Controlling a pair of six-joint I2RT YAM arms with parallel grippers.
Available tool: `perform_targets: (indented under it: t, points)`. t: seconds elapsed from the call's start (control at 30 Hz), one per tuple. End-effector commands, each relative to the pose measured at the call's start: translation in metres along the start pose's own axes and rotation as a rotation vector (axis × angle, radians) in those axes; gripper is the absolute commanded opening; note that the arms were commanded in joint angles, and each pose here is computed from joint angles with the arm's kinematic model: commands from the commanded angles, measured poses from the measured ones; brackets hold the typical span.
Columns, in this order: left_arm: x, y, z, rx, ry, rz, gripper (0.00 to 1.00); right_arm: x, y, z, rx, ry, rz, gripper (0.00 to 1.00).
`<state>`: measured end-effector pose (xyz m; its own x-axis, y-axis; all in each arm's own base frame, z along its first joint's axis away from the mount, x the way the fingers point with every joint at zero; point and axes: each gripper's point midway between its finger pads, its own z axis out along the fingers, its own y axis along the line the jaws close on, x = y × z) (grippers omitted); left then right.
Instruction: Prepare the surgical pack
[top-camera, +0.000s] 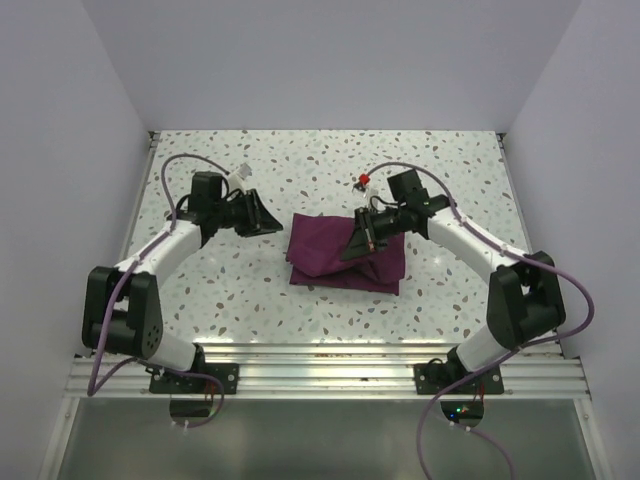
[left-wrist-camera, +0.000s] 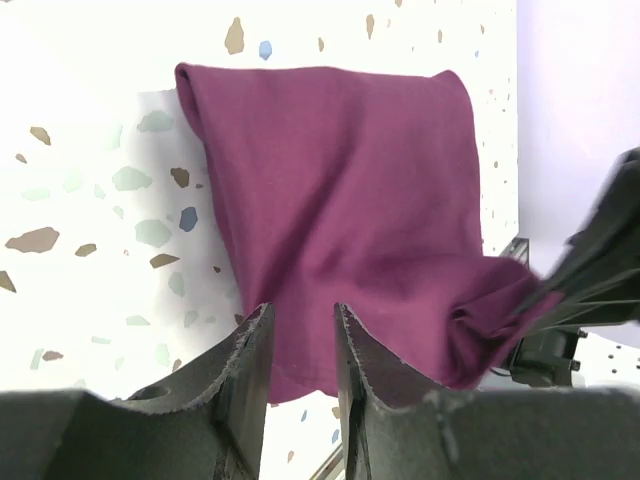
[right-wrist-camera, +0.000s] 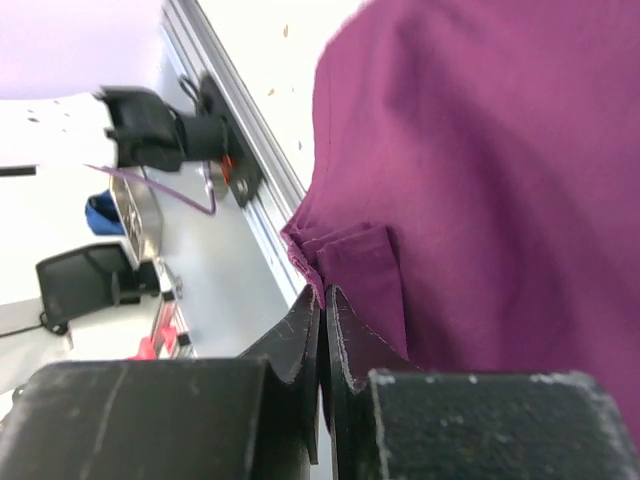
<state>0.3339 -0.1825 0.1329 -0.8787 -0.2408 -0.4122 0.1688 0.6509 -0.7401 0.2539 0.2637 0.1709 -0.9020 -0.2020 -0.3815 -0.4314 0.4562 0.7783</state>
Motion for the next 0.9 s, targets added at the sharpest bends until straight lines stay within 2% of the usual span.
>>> perform_targets:
  t: [0.0,0.27,0.5,0.57,0.67,0.7,0.77,0.8,0.87]
  points:
    - [-0.013,-0.008,-0.018,-0.049,-0.069,0.047,0.35,0.026,0.002,0.000,0.021,0.035,0.013,0.02]
    - [-0.012,-0.010,-0.021,-0.041,-0.064,0.039,0.35,0.092,-0.011,0.015,0.054,0.153,0.061,0.03]
    - [-0.010,-0.006,-0.013,-0.033,-0.027,0.020,0.35,0.118,-0.011,0.023,0.075,0.208,0.107,0.06]
    - [-0.010,-0.003,-0.009,-0.036,-0.015,0.013,0.35,0.129,-0.011,0.027,0.078,0.233,0.121,0.10]
    - [-0.012,0.000,-0.005,-0.041,0.004,0.010,0.36,0.144,-0.012,0.031,0.084,0.274,0.140,0.20]
    - [-0.013,0.001,-0.003,-0.042,0.008,0.008,0.36,0.146,-0.013,0.031,0.093,0.280,0.148,0.33]
    - [-0.012,0.002,0.000,-0.032,0.025,0.009,0.38,0.139,-0.012,0.026,0.130,0.256,0.129,0.53]
    - [-0.011,0.004,0.004,-0.028,0.039,0.003,0.38,0.133,-0.019,0.021,0.197,0.232,0.125,0.68]
    - [-0.011,0.003,0.006,-0.009,0.051,0.003,0.40,0.095,-0.015,0.005,0.268,0.099,0.097,0.77]
